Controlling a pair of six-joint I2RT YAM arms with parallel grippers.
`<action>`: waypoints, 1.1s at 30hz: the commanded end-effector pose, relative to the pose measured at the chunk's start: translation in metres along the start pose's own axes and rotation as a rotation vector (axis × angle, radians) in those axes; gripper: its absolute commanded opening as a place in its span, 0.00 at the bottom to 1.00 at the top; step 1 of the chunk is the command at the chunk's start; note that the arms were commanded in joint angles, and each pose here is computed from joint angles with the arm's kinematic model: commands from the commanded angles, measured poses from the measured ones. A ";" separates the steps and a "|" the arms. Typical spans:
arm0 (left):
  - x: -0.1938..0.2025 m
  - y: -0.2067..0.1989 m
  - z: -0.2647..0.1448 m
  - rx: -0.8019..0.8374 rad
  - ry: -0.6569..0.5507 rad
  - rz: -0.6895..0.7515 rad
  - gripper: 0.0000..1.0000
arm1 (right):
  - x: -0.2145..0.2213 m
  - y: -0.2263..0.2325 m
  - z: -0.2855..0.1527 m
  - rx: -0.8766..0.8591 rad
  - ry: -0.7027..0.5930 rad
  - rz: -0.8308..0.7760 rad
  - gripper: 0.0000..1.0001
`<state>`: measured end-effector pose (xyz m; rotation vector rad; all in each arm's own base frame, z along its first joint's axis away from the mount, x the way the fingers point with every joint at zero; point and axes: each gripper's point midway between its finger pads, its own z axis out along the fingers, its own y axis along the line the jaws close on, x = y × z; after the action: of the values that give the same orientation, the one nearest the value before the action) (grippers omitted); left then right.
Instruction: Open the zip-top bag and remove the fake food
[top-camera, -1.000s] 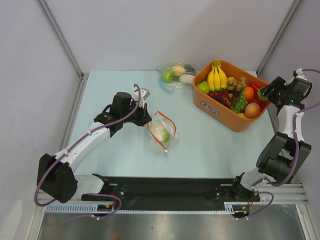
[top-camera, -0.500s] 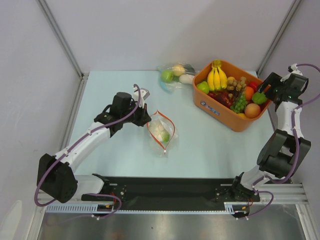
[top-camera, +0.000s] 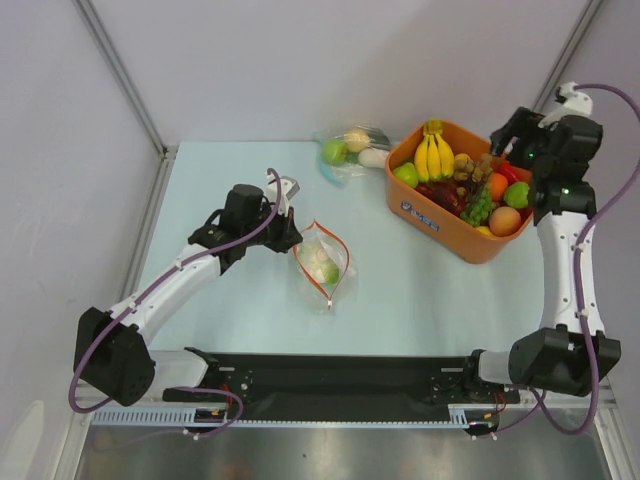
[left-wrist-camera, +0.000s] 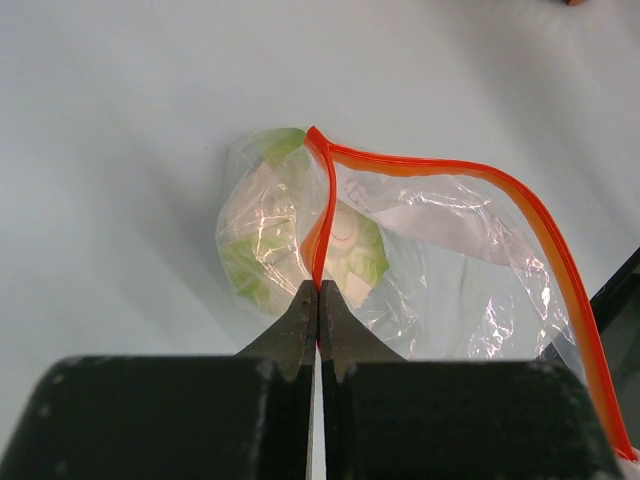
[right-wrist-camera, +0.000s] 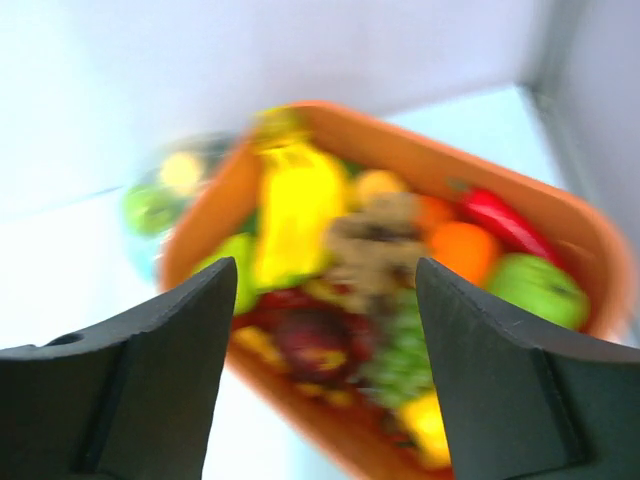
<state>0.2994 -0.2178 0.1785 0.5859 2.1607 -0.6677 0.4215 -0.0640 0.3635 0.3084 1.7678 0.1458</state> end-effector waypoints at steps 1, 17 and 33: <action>-0.011 -0.004 -0.002 0.015 -0.029 0.025 0.00 | -0.001 0.061 -0.017 -0.114 0.007 -0.064 0.75; -0.009 0.000 0.000 0.003 -0.021 0.023 0.00 | 0.195 0.347 -0.081 -0.828 0.421 -0.167 0.43; -0.011 -0.002 -0.002 0.007 -0.025 0.025 0.00 | 0.278 0.358 -0.145 -0.916 0.655 -0.122 0.36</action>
<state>0.2995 -0.2177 0.1770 0.5857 2.1656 -0.6664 0.2857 0.3632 0.2089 -0.5910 2.1813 0.9399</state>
